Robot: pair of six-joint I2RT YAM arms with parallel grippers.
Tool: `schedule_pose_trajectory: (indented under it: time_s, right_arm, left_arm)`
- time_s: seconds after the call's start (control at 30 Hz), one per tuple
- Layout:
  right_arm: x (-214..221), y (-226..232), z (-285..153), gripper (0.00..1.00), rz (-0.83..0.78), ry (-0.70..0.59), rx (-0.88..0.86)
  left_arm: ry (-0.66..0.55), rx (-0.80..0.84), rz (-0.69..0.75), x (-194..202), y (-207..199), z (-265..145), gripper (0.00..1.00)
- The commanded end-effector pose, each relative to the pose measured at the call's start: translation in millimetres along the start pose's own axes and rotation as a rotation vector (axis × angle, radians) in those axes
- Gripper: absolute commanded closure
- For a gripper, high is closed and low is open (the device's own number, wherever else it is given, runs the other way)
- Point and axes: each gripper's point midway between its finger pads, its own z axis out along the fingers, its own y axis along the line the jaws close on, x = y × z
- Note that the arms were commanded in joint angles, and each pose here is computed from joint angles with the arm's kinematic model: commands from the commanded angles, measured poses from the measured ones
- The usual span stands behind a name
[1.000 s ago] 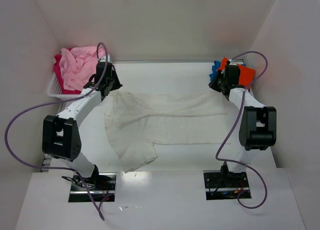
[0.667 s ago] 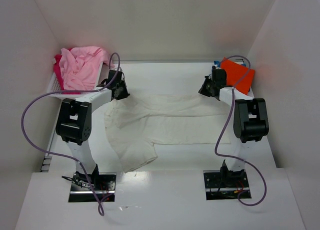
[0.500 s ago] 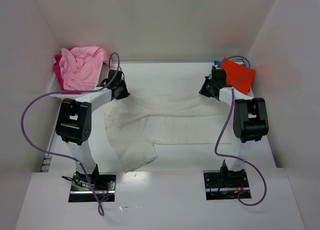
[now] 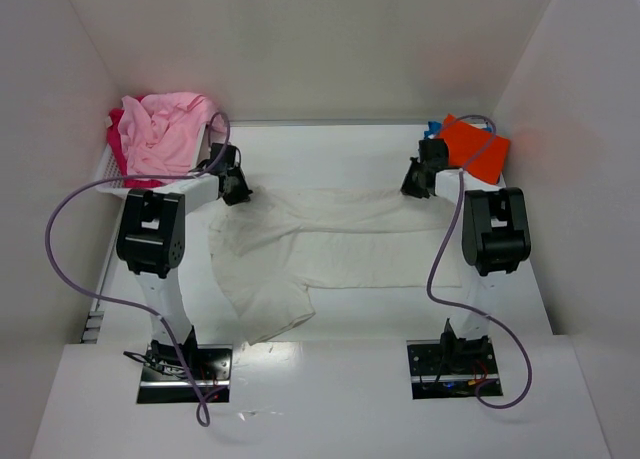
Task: Fold and stack the t-shirts
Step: Fold the flattened tshirt in 1/3 of the way
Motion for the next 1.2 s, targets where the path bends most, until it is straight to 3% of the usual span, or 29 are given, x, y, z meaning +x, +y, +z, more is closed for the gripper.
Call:
schedule_pose_trajectory:
  time_s: [0.0,0.5,0.97,1.17]
  right_arm:
    - [-5,-2,7,0.95,-0.048,-0.002,0.108]
    - [-1,19,36,0.95,-0.096,0.045,0.130]
    - [-49,53,64,0.95,-0.092,-0.010,0.078]
    - [-71,64,77,0.95,-0.102,-0.047,0.070]
  left_arm:
    - [0.033,0.012,-0.021,-1,-9,6,1.00]
    - [0.073,-0.085,-0.060,-11,26,25,1.00]
    - [-0.050,-0.108,-0.092,-89,48,35,1.00]
    - [-0.063,-0.122,-0.077,-100,58,37,1.00]
